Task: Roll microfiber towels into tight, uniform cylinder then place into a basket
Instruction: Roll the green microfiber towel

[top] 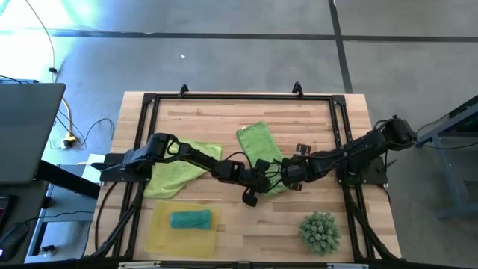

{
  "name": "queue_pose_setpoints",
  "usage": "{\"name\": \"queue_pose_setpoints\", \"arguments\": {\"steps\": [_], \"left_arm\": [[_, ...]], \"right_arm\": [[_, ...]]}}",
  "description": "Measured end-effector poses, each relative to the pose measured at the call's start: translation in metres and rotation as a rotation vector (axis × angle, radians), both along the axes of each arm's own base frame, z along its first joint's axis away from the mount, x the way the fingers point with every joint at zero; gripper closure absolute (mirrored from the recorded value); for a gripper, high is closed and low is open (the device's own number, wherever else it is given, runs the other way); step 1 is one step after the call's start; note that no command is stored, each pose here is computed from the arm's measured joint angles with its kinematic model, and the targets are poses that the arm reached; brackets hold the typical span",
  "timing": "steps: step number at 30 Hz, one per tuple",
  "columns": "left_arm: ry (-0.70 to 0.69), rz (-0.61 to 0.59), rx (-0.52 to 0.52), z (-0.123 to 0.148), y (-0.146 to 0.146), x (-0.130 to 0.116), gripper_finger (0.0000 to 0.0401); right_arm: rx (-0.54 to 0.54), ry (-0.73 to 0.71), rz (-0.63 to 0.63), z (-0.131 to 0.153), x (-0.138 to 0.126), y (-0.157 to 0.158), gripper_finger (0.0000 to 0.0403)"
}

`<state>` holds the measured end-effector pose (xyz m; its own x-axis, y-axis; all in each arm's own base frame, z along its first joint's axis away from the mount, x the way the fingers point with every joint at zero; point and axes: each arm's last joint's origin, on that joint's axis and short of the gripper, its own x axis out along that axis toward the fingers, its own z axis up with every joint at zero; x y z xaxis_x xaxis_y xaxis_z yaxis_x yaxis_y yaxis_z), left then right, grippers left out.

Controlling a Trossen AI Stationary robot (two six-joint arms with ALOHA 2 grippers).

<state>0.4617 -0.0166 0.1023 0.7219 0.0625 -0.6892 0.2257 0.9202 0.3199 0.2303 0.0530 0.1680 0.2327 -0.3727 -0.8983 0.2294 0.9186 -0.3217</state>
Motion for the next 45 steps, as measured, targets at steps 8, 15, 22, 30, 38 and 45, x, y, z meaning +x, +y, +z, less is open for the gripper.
{"name": "queue_pose_setpoints", "arguments": {"steps": [8, 15, 22, 30, 38, 45], "left_arm": [[-0.001, 0.001, 0.000, 0.000, 0.001, 0.000, 0.0401], [-0.003, 0.000, 0.000, 0.000, 0.001, 0.000, 0.0401], [-0.003, 0.001, 0.000, 0.000, 0.001, 0.000, 0.0401], [-0.005, 0.007, 0.004, 0.000, 0.002, 0.000, 0.0401], [0.002, 0.029, 0.039, -0.001, 0.002, 0.000, 0.0401], [0.005, 0.011, 0.057, -0.001, 0.002, 0.000, 0.0401]], "right_arm": [[0.259, 0.009, 0.229, 0.001, -0.002, 0.035, 0.0289], [0.118, 0.010, 0.238, -0.010, 0.003, 0.038, 0.0289], [-0.005, 0.088, 0.118, -0.037, 0.009, 0.030, 0.0289], [-0.067, 0.104, 0.091, -0.025, -0.002, 0.026, 0.0289], [-0.097, 0.064, -0.058, 0.000, -0.022, 0.017, 0.0289], [-0.025, 0.026, 0.088, 0.013, -0.027, 0.028, 0.0289]]}}
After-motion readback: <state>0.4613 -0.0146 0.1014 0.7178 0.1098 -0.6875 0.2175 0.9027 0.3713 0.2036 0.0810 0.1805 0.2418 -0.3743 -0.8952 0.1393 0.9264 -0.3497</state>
